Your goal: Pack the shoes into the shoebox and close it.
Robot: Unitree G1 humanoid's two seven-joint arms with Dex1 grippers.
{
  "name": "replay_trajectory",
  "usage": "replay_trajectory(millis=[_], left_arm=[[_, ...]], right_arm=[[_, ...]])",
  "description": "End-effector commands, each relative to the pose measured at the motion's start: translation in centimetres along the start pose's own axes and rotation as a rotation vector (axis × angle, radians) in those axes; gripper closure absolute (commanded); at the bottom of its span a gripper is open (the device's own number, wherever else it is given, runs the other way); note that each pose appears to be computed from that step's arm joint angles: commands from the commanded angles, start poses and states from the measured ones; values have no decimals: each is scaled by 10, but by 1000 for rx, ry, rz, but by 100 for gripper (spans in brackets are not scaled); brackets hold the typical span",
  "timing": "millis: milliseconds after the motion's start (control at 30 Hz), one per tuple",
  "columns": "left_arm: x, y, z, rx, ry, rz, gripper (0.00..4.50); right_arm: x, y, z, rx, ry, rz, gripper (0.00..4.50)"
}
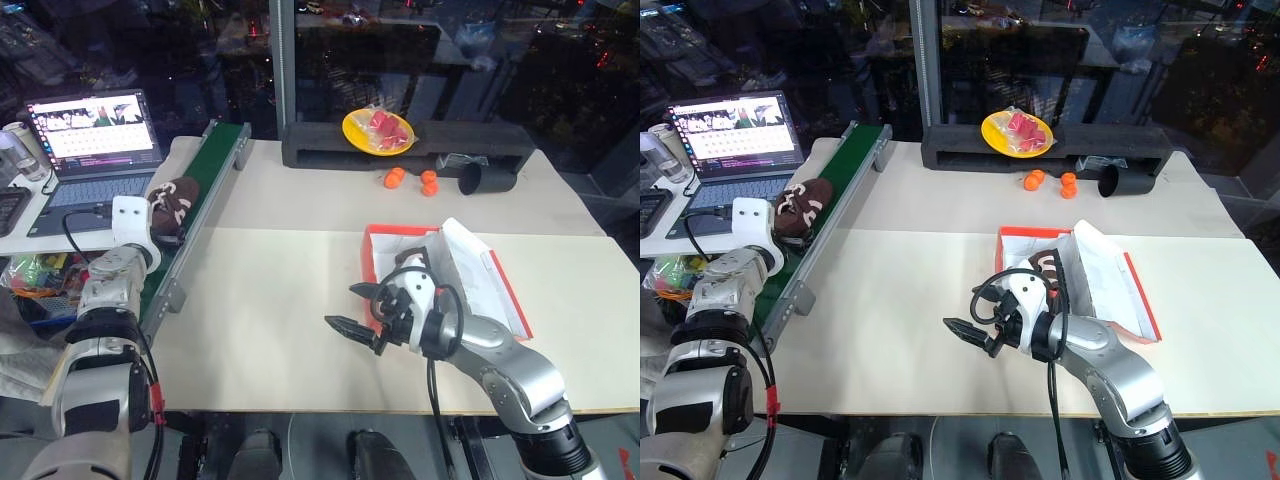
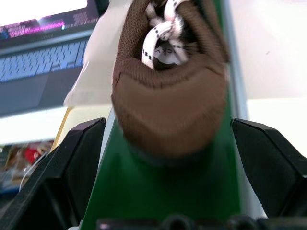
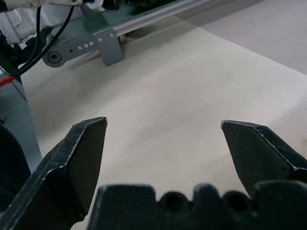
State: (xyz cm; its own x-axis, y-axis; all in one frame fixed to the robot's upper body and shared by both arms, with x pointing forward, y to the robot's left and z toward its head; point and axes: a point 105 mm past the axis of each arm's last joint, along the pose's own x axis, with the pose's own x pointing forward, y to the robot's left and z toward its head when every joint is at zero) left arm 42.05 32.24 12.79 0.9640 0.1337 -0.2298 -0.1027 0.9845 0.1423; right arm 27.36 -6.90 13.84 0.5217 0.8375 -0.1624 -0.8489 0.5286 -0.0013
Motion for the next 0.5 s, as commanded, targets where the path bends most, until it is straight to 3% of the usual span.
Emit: replay_trajectory(millis=[33,67,200,233,300,400,500], left_arm=[[4,-9,3,-26,29,-30,1],[4,-11,2,-34,37,-35,1],[7,-26,13,-121,18,-87,103],[7,-29,26,-158,-33,-101,149],[3,-38,55,-195,-168,-140,195],[-14,-66,99,-237,-392,-273,195],[-36,-111,117,-255,-471,-459,195]], right_arm=[[-4,0,22,-41,-69,-4,0],[-4,0,23,-42,-72,-5,0],[-5,-4,29,-72,-72,-24,0],[-6,-7,32,-71,-78,-34,0],[-7,-11,35,-59,-94,-51,0],[-9,-34,47,82,-167,-140,0],[-7,-77,42,295,-158,-356,0]])
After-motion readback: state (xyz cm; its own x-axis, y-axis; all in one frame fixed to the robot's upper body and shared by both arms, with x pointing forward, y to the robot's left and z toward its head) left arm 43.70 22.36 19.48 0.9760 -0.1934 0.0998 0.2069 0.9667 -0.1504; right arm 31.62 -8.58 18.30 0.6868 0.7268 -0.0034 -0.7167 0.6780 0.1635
